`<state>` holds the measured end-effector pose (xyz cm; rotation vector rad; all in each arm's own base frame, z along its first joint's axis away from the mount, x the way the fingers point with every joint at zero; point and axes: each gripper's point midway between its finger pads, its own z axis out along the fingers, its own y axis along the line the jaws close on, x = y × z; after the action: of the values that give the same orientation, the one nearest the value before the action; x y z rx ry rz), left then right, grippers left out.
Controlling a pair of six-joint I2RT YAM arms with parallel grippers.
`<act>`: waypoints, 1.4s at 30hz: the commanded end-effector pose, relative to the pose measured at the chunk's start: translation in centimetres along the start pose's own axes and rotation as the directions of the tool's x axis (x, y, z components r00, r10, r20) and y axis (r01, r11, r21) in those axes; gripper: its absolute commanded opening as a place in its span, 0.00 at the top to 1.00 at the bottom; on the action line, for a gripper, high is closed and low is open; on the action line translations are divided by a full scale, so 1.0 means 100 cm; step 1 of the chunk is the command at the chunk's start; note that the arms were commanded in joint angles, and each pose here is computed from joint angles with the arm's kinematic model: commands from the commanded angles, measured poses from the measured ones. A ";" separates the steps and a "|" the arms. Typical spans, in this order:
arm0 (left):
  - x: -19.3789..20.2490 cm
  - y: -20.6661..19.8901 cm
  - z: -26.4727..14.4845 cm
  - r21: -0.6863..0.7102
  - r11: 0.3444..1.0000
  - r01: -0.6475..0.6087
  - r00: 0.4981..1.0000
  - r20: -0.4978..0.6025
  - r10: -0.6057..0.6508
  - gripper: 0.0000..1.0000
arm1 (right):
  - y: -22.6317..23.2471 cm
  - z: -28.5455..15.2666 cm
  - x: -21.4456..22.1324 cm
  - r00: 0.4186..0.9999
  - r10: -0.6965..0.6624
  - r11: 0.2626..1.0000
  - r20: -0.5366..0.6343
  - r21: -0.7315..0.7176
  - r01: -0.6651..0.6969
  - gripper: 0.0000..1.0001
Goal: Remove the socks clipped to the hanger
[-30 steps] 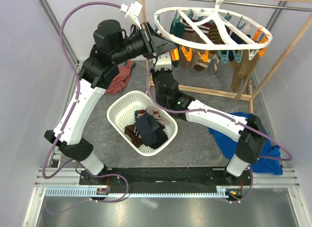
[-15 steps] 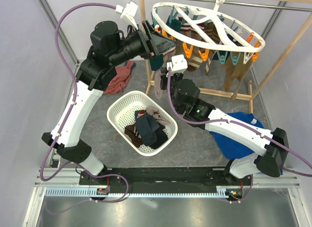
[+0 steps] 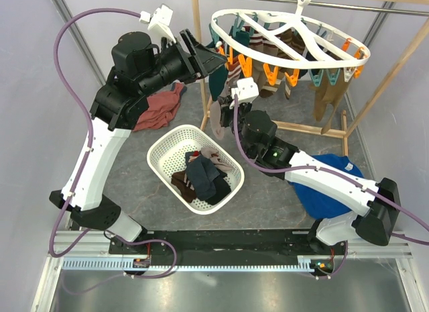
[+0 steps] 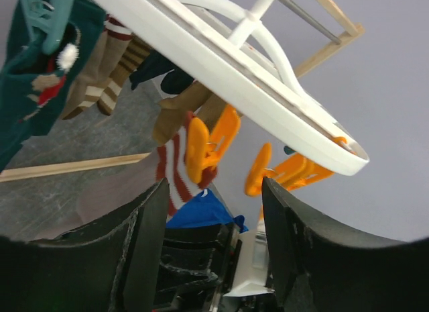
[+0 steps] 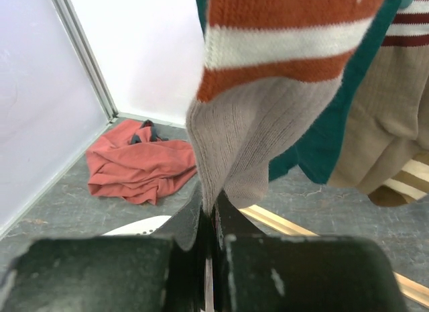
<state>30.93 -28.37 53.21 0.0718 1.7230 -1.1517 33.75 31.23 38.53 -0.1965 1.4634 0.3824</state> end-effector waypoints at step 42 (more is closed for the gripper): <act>-0.027 0.016 0.031 -0.063 0.982 -0.181 0.980 0.071 0.185 0.41 | 0.010 0.012 -0.029 0.999 -0.033 0.999 0.029 -0.023 0.034 1.00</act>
<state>34.85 -29.39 52.84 0.1366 1.7002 -1.0188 34.25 32.38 39.27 -0.2534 1.4699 0.3654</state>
